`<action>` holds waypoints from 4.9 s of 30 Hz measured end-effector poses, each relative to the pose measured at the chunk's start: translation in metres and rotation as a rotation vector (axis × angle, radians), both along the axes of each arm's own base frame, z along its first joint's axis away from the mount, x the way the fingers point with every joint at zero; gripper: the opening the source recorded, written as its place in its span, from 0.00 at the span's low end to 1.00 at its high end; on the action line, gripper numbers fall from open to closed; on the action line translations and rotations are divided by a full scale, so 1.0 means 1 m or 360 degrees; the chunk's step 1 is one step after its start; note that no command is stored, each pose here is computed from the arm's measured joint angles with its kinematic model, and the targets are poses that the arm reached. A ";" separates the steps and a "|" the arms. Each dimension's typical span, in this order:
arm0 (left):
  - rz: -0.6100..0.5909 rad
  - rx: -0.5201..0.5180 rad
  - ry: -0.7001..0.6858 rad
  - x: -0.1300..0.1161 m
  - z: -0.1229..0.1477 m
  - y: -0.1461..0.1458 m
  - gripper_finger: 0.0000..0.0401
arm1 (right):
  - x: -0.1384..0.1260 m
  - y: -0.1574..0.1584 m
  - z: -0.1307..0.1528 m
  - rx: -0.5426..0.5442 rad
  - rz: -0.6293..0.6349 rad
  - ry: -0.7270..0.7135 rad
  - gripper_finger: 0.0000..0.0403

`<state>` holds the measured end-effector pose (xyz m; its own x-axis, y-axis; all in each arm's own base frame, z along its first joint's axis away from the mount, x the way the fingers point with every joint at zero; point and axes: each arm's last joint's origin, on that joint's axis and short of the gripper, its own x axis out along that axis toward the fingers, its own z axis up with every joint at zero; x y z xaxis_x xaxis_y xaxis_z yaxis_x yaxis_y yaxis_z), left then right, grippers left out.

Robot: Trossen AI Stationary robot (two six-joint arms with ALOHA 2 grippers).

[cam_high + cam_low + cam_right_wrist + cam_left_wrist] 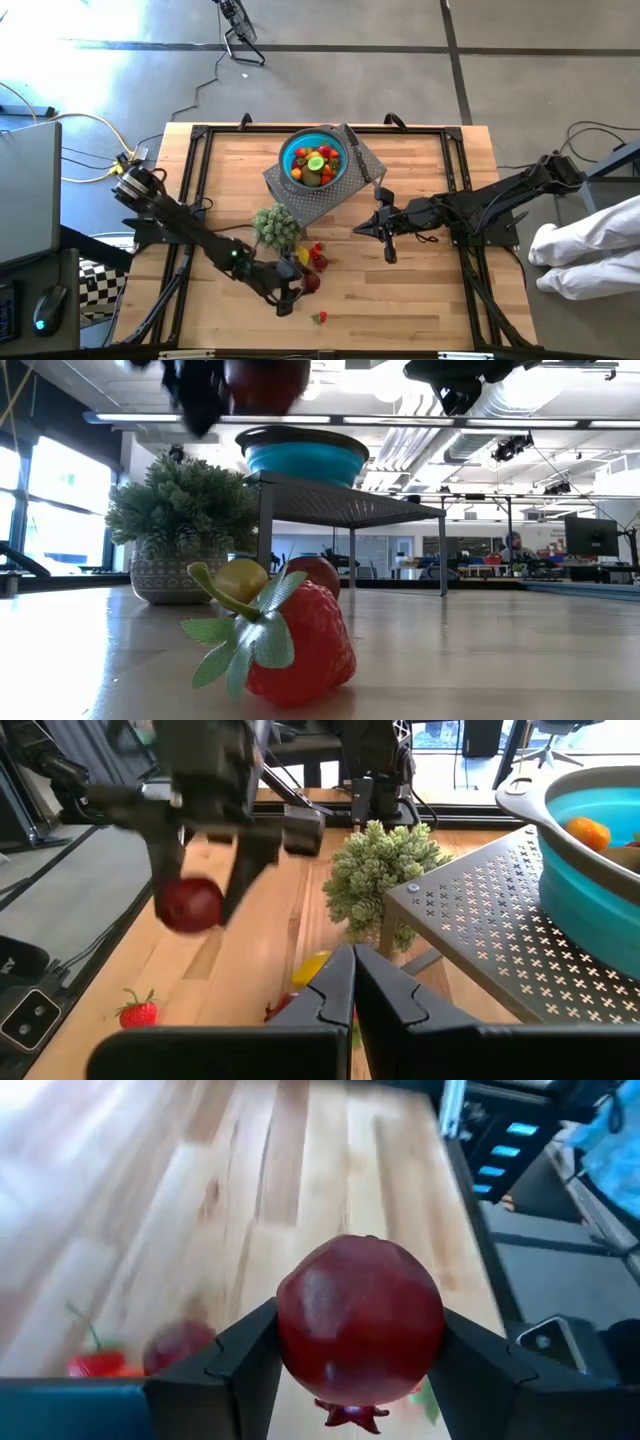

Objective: Pick & Place Fruit
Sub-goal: Put the pomegranate into the blue strainer bowl on the shelf, then put the lemon into the blue strainer bowl on the shelf

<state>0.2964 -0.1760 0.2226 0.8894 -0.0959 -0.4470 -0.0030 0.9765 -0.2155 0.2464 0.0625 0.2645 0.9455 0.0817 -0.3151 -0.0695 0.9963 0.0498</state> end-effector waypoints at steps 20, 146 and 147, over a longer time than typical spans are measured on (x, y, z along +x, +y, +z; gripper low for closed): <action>0.0386 0.0553 -0.0188 -0.027 0.125 0.037 0.51 | 0.000 0.002 0.000 0.0029 0.0118 0.0011 0.01; 0.0041 0.0318 -0.0225 -0.099 0.062 0.066 0.01 | 0.000 0.000 -0.001 0.0076 -0.0003 0.0024 0.01; 0.0048 0.0314 -0.0201 -0.099 0.058 0.061 0.01 | 0.000 0.000 -0.001 0.0077 -0.0003 0.0021 0.01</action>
